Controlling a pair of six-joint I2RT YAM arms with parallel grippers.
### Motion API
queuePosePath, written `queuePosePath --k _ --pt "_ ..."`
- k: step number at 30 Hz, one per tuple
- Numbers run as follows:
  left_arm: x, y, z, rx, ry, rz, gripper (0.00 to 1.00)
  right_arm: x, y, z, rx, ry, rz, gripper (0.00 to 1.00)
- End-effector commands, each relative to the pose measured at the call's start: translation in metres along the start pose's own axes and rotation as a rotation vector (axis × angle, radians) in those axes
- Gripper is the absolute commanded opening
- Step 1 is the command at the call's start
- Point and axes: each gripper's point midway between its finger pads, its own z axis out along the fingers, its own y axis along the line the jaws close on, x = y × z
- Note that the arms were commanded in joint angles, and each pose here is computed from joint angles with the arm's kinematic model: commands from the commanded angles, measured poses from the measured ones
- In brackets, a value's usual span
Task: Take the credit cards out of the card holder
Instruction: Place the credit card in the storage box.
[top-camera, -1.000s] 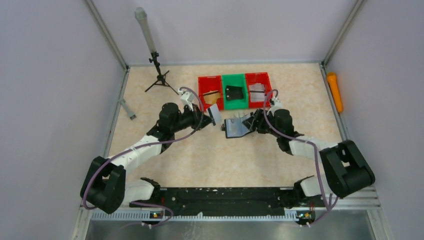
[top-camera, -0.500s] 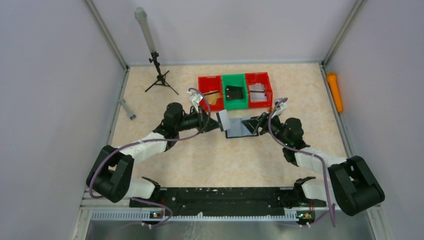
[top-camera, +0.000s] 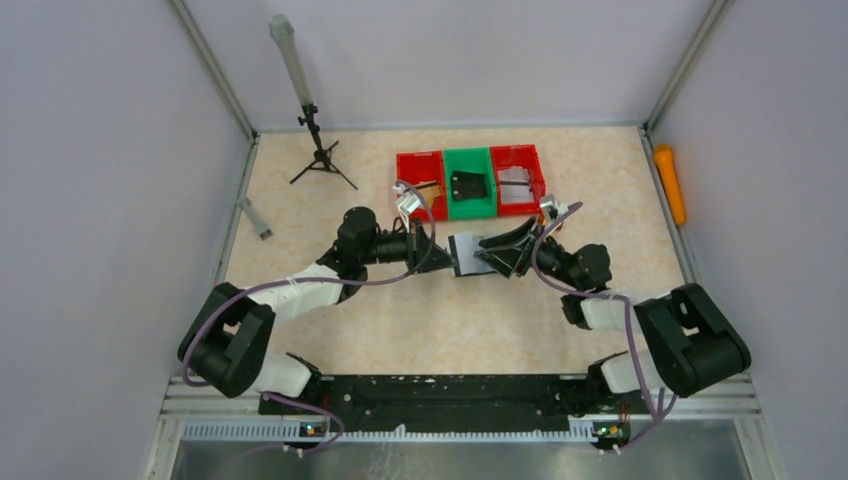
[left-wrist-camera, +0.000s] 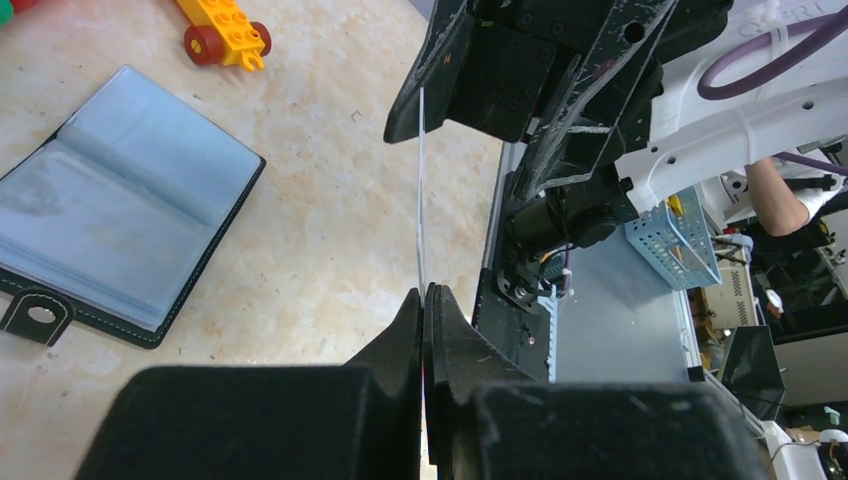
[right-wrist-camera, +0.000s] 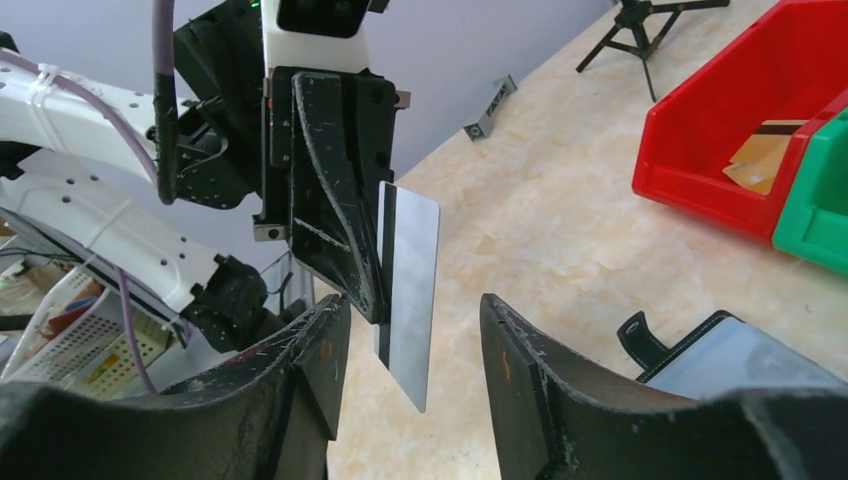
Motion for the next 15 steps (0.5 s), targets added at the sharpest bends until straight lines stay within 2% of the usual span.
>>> queuePosePath --k 1,6,11,15 --pt "-0.019 -0.02 0.003 0.07 -0.034 0.096 0.0 -0.003 0.021 0.003 -0.11 0.001 -0.033 0.5" --pt "-0.018 -0.025 0.002 0.081 -0.04 0.12 0.01 0.0 0.017 0.006 -0.104 0.019 -0.015 0.5" --pt "-0.017 -0.026 0.003 0.09 -0.03 0.118 0.01 0.005 0.028 0.009 -0.168 0.041 -0.007 0.47" --pt "-0.015 -0.029 0.004 0.105 -0.022 0.123 0.01 0.007 0.031 0.011 -0.193 0.055 -0.002 0.36"
